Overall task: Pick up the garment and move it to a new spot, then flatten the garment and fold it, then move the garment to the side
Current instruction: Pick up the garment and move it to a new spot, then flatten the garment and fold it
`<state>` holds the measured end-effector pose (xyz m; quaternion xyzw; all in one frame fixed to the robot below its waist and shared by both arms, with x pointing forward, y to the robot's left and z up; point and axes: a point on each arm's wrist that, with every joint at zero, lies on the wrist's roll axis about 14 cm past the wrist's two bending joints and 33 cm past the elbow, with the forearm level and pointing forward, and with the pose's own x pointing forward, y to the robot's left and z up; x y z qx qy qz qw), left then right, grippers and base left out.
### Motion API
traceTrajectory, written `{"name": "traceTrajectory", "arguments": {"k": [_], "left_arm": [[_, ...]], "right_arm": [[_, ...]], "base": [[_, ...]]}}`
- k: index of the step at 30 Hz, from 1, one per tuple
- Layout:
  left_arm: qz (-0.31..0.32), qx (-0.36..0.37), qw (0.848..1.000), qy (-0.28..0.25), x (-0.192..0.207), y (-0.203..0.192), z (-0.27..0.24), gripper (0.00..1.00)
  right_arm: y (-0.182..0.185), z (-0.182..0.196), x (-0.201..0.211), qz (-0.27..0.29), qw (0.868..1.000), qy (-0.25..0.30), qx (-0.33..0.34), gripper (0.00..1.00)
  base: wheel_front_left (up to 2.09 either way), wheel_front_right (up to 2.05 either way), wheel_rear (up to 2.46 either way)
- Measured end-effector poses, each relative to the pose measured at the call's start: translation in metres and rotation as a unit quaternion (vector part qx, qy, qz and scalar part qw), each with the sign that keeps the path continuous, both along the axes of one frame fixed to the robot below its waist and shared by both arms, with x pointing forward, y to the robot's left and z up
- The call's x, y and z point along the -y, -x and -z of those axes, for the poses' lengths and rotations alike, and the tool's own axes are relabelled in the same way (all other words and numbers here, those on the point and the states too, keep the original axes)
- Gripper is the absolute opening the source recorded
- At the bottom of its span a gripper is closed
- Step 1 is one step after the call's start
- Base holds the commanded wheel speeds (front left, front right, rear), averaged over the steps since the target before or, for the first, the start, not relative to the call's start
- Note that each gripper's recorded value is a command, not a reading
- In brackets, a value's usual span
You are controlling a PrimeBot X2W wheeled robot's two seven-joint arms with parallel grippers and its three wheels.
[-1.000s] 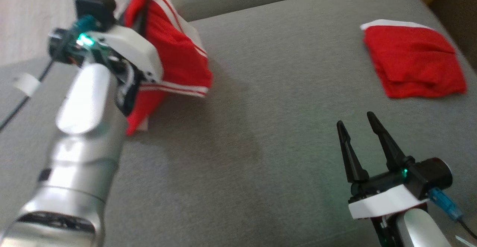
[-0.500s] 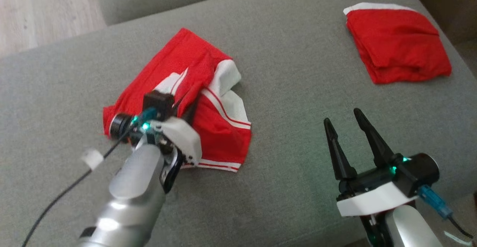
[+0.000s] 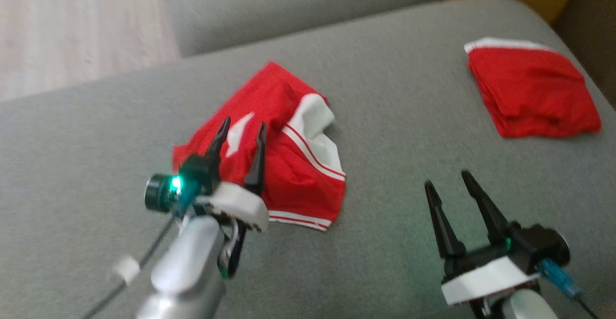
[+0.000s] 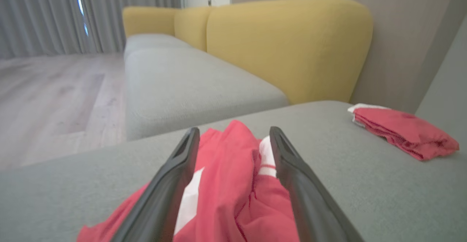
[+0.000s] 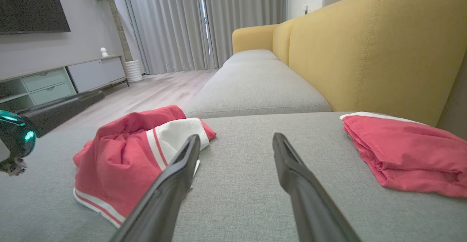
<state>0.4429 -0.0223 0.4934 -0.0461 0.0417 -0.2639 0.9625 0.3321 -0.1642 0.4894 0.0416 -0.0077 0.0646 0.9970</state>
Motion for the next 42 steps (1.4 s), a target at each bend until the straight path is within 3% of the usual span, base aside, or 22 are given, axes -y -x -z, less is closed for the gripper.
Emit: {"name": "traceTrajectory", "arguments": {"k": [8, 14, 18, 25, 42], "left_arm": [[-0.116, 0.046, 0.992, 0.024, -0.068, 0.06, -0.018, 1.0], [-0.206, 0.072, 0.975, 0.038, -0.125, 0.113, -0.025, 1.0], [-0.245, 0.09, 0.965, 0.019, -0.149, 0.144, -0.027, 1.0], [-0.264, 0.056, 0.963, -0.007, -0.16, 0.172, 0.001, 1.0], [-0.26, 0.062, 0.963, -0.016, -0.161, 0.168, 0.0, 1.0]], "right_arm": [[0.014, -0.008, -0.005, -0.007, 1.0, -0.006, 0.018, 1.0], [0.035, 0.006, -0.009, -0.007, 1.0, -0.005, 0.002, 1.0], [0.047, 0.019, -0.011, -0.006, 1.0, -0.01, -0.018, 1.0], [0.047, 0.019, -0.016, -0.012, 1.0, -0.006, -0.018, 1.0], [0.046, 0.025, -0.017, -0.013, 1.0, -0.006, -0.028, 1.0]], "base": [[0.0, 0.0, 0.0], [0.0, 0.0, 0.0], [0.0, 0.0, 0.0], [0.0, 0.0, 0.0], [0.0, 0.0, 0.0]]}}
